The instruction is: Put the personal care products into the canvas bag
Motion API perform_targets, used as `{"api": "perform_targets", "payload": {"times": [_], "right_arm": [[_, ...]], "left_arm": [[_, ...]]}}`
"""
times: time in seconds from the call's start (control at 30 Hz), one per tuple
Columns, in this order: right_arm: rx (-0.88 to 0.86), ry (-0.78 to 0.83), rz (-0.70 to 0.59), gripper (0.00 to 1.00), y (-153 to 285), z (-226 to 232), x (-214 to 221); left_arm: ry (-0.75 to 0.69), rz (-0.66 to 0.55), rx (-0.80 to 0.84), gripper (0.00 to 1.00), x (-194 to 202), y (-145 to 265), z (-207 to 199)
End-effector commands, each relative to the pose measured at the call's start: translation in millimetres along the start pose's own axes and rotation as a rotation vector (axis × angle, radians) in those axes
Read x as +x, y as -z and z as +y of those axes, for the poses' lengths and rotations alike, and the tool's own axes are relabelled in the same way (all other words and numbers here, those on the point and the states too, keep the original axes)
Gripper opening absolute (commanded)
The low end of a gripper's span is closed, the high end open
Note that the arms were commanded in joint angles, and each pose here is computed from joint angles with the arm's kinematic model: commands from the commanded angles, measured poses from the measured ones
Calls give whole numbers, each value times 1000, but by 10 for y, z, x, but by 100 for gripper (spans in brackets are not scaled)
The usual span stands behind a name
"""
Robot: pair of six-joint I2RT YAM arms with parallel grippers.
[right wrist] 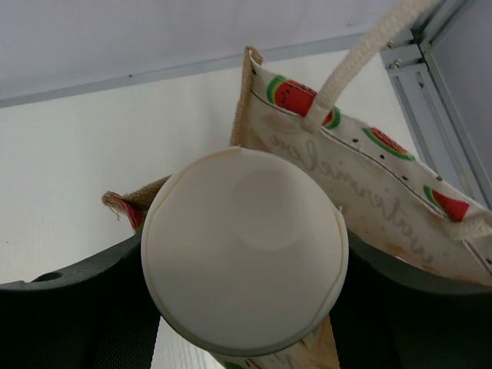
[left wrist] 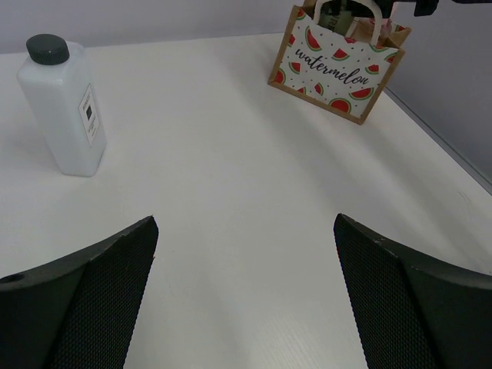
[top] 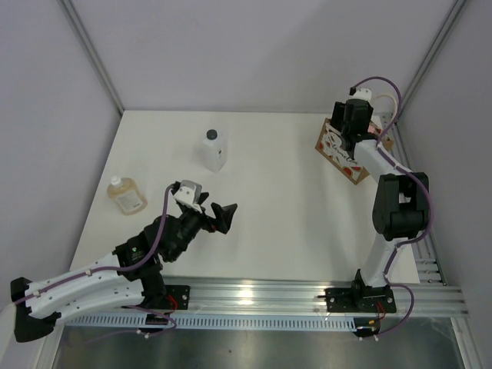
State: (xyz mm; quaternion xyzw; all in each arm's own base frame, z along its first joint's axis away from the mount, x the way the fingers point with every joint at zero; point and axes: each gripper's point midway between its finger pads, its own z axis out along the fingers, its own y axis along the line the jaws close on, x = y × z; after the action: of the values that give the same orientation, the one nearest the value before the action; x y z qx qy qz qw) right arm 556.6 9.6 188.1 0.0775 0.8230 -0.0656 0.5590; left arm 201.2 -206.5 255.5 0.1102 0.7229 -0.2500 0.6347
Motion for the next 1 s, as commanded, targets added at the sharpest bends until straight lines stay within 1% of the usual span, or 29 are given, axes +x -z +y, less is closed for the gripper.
{"api": "perform_targets", "payload": {"times": [0.0,0.03,0.1,0.13,0.27,0.3,0.33,0.4,0.43,0.63,0.97], "right_arm": [[42,-107,-145,8,38,-42,-426],[48,-113,-134,14,11,-37,-368],[61,-109,-120,18,-17,-41,-299],[65,-105,-109,22,-45,-36,-245],[83,-103,-103,31,-72,-24,-175],[85,-107,-102,34,-73,-26,-164],[88,-110,-100,40,-76,-24,-146],[99,-117,-100,44,-77,-46,-140],[103,-119,-98,49,-81,-53,-130],[109,-122,-92,57,-72,-56,-120],[105,-127,-95,63,-35,-56,-167]], "left_arm": [[23,-43,18,99,-200,27,-39],[23,-43,18,99,-203,26,-41],[22,-42,17,99,-196,25,-40],[22,-41,17,99,-192,23,-40],[19,-37,16,99,-180,19,-41],[18,-38,16,99,-187,20,-42],[19,-39,13,99,-188,16,-37],[19,-38,15,99,-188,16,-40],[17,-36,13,99,-178,16,-35],[19,-40,14,99,-192,18,-37],[22,-42,17,99,-203,27,-40]]}}
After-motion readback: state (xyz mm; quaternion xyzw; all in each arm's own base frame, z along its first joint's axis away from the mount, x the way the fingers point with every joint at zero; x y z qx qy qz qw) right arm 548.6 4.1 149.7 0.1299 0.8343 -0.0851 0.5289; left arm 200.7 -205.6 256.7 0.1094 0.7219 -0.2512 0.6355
